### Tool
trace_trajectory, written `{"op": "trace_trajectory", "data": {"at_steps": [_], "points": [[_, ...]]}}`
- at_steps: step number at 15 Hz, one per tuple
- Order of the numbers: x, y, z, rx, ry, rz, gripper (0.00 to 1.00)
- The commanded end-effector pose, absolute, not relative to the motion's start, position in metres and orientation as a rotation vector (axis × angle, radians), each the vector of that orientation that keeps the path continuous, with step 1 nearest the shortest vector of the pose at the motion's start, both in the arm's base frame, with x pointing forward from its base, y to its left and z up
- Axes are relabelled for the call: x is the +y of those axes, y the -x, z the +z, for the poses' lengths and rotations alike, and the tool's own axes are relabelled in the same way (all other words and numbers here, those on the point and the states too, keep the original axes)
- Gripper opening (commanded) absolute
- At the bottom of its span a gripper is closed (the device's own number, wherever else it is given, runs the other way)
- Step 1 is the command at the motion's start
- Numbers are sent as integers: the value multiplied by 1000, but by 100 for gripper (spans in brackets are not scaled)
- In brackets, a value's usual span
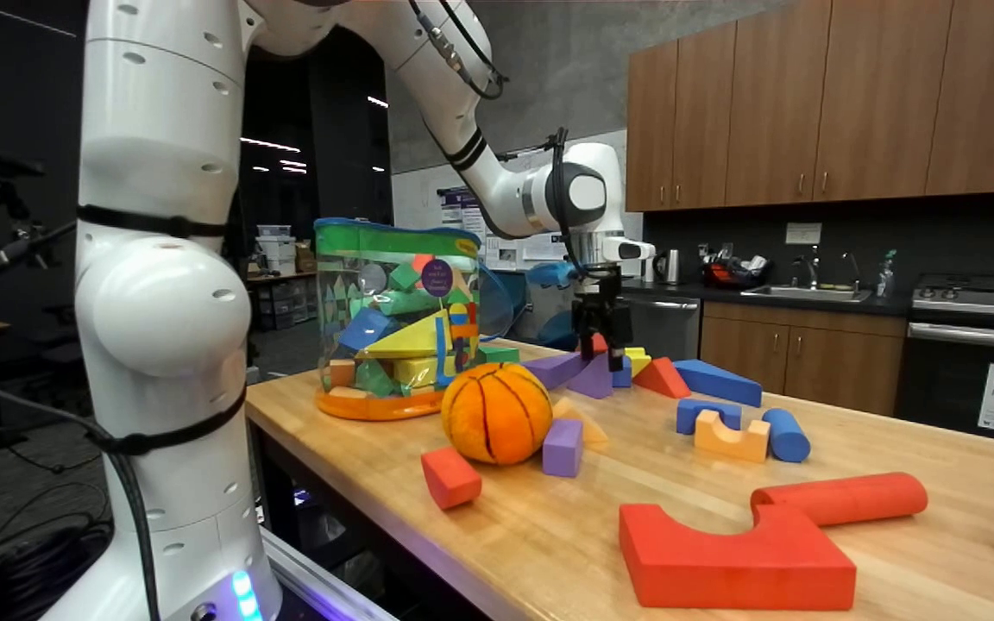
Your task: Put the blocks inside the basket
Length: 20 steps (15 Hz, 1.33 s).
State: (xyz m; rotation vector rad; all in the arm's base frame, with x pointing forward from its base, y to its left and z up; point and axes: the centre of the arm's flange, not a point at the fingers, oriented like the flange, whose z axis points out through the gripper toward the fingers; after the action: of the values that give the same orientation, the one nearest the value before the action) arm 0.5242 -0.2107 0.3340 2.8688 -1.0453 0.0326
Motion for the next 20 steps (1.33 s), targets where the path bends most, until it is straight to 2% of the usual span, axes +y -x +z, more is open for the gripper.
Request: {"op": "trace_trajectory", "data": {"at_steps": [1,18,19,20], "points": [[-213,-535,333,-1025,-2917,7,100],[-229,-556,312,-1064,-2965,34,100],[-229,-556,313,-1056,-2969,37,98],[-228,-555,314,-1049,-2973,37,78]]}}
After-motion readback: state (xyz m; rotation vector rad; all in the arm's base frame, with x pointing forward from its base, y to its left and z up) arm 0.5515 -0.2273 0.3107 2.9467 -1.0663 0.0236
